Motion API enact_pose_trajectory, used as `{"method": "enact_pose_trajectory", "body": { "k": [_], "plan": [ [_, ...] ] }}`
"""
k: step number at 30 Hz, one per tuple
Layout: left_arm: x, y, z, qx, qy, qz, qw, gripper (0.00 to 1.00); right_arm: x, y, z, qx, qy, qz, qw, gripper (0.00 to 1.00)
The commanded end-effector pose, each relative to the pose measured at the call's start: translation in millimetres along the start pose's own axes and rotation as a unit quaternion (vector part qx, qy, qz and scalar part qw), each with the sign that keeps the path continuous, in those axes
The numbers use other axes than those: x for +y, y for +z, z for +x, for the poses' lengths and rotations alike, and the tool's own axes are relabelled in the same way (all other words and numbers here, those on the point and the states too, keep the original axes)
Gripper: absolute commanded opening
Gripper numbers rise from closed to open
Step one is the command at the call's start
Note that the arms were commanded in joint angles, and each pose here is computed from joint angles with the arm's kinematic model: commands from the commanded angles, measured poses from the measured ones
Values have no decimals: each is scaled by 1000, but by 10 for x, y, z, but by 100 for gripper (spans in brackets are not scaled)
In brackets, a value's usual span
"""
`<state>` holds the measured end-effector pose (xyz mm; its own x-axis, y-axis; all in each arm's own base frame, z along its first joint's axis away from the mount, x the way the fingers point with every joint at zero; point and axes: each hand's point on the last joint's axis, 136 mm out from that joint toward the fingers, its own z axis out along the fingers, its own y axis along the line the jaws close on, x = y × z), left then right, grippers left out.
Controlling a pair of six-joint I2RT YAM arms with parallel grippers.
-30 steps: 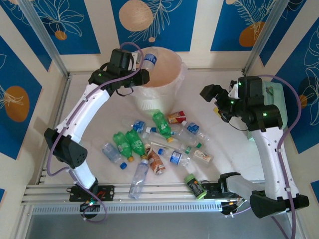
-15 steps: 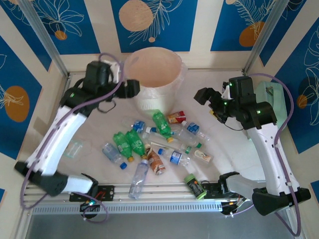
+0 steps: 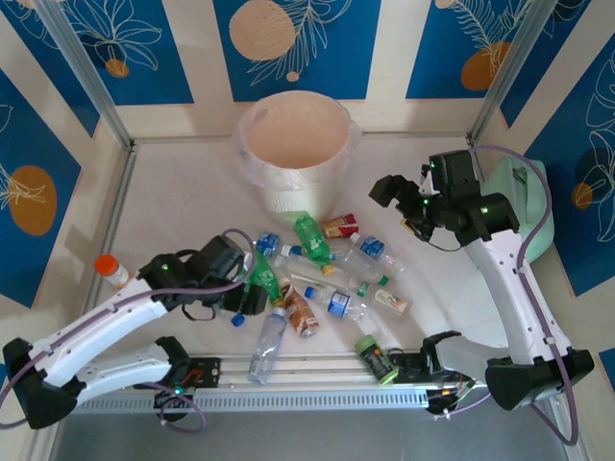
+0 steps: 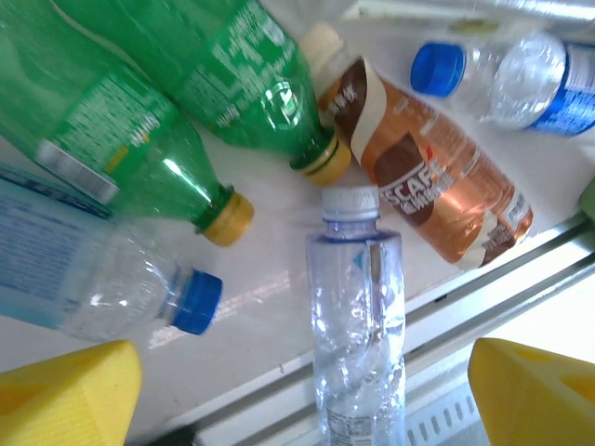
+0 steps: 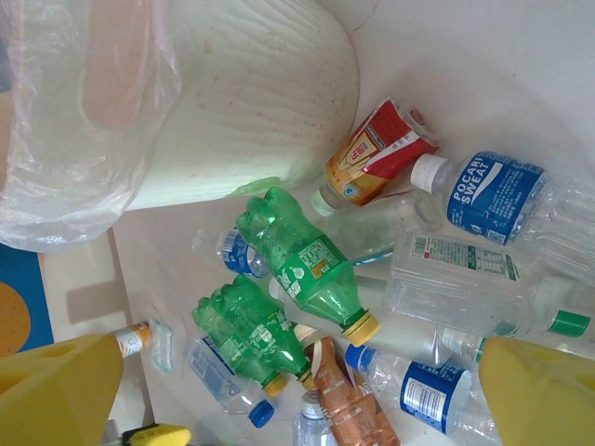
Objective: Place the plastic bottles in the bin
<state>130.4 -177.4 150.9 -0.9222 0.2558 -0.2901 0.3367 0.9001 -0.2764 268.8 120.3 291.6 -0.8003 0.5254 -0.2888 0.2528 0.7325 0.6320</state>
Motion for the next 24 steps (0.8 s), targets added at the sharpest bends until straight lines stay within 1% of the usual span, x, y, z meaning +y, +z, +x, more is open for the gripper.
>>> {"method": "enact_pose_trajectory", "body": {
  "k": [1, 5, 8, 13, 18, 22, 24],
  "plan": [
    [-152, 145, 47, 28, 9, 7, 1000, 93, -23, 14, 20, 0, -1, 4, 1000, 99],
    [-277, 384, 186, 72, 39, -1, 997, 94, -86, -4, 48, -1, 1, 12, 1000, 99],
    [-251, 526, 292, 96, 42, -12, 994, 94, -126, -13, 70, -2, 3, 14, 1000, 99],
    [-350, 713, 348, 124, 46, -1, 991, 95, -157, 20, 89, 2, 10, 14, 1000, 99],
    [-373, 860, 384, 152, 65, -16, 986, 91, -159, 25, 95, 3, 11, 13, 1000, 99],
    [-287, 987, 447, 174, 63, -41, 982, 88, -192, 19, 93, 2, 12, 16, 1000, 99],
    [-242, 1042, 480, 183, 60, -52, 980, 83, -208, 19, 84, 2, 15, 16, 1000, 99]
  ]
}}
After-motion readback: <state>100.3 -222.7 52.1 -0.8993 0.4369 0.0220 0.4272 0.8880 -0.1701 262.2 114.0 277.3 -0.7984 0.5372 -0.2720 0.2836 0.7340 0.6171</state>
